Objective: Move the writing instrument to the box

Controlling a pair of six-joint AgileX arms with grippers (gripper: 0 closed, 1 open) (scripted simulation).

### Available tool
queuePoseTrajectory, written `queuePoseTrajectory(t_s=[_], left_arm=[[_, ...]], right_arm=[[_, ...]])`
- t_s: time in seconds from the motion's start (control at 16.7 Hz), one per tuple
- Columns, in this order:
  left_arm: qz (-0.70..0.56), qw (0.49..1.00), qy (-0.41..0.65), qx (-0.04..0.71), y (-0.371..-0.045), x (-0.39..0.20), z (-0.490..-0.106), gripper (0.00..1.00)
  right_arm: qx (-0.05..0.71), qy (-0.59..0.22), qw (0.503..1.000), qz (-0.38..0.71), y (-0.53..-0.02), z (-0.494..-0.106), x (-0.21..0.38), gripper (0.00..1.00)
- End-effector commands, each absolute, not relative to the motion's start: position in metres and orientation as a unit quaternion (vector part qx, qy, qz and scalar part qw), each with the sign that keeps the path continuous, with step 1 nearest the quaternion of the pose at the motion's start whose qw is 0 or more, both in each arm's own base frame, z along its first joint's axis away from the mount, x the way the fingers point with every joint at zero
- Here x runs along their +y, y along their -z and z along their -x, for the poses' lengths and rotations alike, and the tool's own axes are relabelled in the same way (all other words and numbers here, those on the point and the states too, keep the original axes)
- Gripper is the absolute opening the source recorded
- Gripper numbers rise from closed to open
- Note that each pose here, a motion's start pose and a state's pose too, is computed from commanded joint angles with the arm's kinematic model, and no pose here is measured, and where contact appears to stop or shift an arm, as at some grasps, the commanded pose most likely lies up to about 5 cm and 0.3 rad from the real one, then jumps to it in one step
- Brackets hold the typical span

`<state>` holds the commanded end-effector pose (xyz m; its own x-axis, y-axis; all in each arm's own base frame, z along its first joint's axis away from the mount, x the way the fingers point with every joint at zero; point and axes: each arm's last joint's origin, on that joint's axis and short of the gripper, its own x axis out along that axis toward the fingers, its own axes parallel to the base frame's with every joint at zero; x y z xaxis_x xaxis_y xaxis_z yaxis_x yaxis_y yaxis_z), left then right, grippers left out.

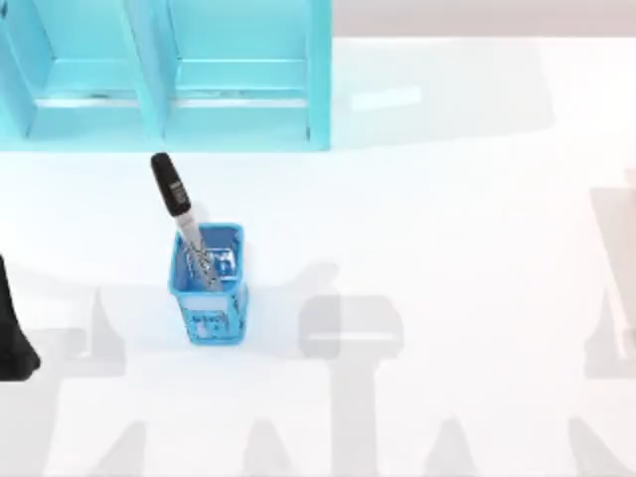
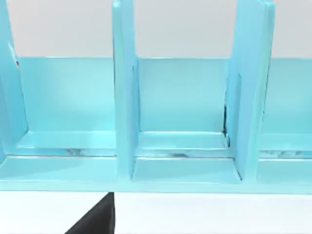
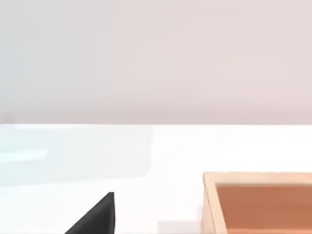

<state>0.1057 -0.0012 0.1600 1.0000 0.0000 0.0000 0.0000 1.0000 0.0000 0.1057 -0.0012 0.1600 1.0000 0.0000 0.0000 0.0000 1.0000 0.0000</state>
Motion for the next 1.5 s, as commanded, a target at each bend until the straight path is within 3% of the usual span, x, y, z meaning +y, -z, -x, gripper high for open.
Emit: queuePoseTrajectory(t_s=[0.3,0.72,1.08,1.5], left_arm=[[0.000,1.000,0.000,0.000,-0.160,-0.001,-0.106,1.00],[0.000,1.000,0.000,0.000,-0.160,-0.001,-0.106,1.00],[0.000,1.000,0.000,0.000,-0.160,-0.001,-0.106,1.00],[0.000,1.000,0.000,0.000,-0.160,-0.001,-0.106,1.00]], right_arm=[[0.011,-0.021,1.000,-0.001,-0.168,-0.108,0.003,1.00],[0.093,-0.148,0.984,-0.010,-0.219,-0.143,0.040,1.00],[0.178,-0.282,0.943,-0.013,-0.245,-0.215,0.129,1.00],[0.257,-0.390,0.884,0.009,-0.203,-0.255,0.256,1.00]])
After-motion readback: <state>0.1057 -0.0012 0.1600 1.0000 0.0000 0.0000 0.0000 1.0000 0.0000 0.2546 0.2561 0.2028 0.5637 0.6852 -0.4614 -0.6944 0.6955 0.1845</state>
